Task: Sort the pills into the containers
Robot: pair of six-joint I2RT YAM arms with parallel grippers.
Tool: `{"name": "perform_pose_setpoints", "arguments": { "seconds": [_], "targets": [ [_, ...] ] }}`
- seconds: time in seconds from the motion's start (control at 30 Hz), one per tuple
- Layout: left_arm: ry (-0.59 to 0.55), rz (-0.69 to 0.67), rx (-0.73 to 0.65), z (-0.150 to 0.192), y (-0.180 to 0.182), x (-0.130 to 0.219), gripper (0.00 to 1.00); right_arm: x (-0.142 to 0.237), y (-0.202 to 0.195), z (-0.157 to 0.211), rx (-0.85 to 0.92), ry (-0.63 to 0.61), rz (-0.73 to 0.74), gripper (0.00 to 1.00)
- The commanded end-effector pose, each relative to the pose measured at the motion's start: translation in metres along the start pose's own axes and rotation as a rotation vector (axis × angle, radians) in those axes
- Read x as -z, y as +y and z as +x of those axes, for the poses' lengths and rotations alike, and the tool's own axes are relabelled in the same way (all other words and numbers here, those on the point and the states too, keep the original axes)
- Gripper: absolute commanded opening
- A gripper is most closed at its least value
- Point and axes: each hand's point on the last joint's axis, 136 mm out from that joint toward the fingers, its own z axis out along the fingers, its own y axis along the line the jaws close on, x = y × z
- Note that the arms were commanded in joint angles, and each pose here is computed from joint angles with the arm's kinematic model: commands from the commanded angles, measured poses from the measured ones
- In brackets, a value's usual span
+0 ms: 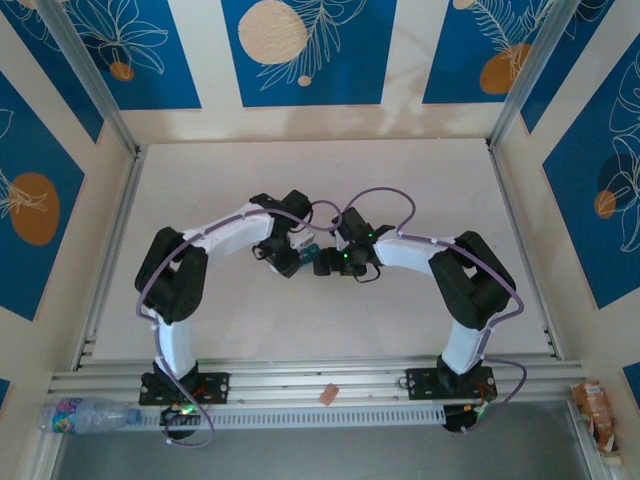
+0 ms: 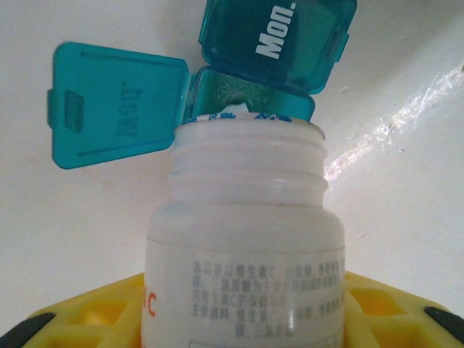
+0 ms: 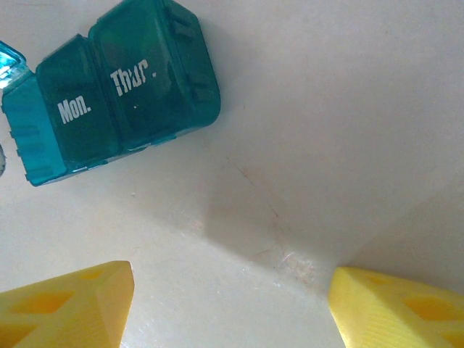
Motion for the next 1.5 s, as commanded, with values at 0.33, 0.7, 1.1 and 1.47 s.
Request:
{"name": "perform_pose_setpoints", "arguments": {
  "seconds": [0.33,0.7,1.1,1.47],
  "targets": [
    [-0.257,0.068,0.068,-0.016,-0.003,0.012,0.00,0.014,0.001,-0.001,-0.003,-0.048,-0.017,0.75],
    [-0.548,0.133,0.058,-0.026,-0.013,0.042,0.00,0.066,-0.002,-0.008,-0.051,-0.150,-0.010,0.75],
    [-1.036,0.192,0.002,-0.049,-0.022,0.122,0.00,0.122,-0.038,-0.028,-0.152,-0.213,0.055,0.75],
    [-1.531,0.134,-0.010,-0.053,-0.014,0.198,0.00,0.134,-0.071,-0.034,-0.212,-0.166,0.160,0.75]
  ]
}}
